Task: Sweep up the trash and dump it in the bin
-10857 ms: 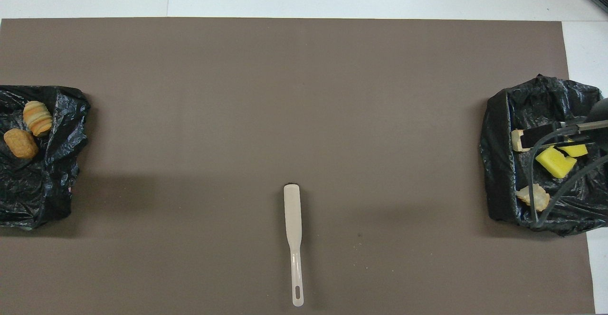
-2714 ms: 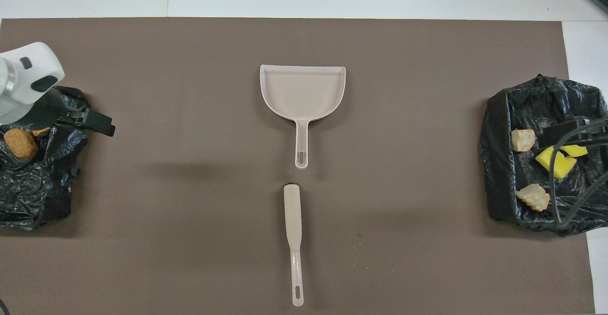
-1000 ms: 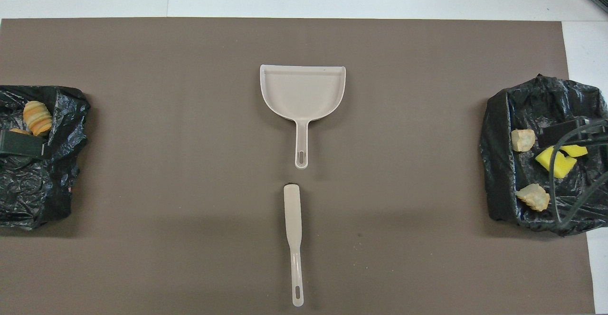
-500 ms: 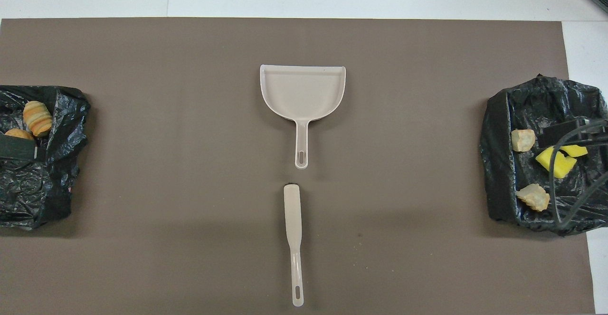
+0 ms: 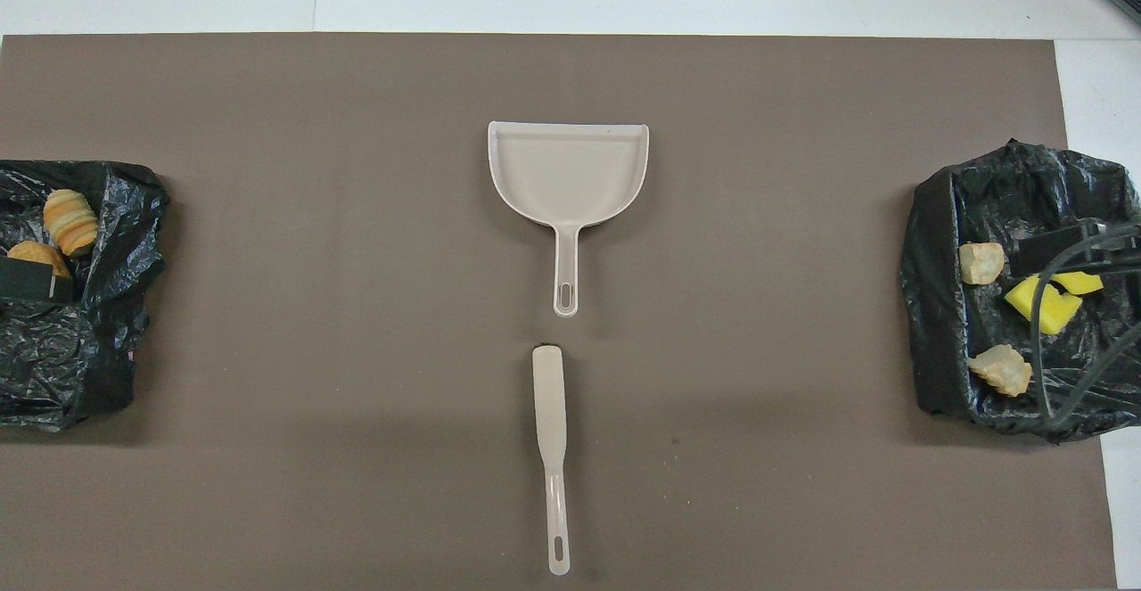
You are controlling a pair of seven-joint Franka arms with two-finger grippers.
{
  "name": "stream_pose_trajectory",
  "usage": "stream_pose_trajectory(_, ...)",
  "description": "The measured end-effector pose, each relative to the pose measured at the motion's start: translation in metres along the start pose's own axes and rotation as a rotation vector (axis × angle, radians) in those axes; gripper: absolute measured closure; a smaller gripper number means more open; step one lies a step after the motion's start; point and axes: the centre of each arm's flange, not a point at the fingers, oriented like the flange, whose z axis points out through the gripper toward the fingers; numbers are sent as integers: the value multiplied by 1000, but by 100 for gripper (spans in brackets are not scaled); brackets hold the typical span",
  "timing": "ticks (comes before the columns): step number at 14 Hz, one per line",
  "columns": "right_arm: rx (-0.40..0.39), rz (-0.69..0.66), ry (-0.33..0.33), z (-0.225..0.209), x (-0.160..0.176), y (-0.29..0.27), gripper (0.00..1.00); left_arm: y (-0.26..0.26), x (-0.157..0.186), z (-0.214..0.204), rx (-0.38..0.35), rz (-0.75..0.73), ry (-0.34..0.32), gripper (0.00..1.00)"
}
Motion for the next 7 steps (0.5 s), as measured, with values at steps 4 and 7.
stream_pose_trajectory(4,0,0,0,0,0,0,0,0,0,0,2,0,0,0)
stream_pose_trajectory(7,0,0,0,0,0,0,0,0,0,0,3,0,4,0)
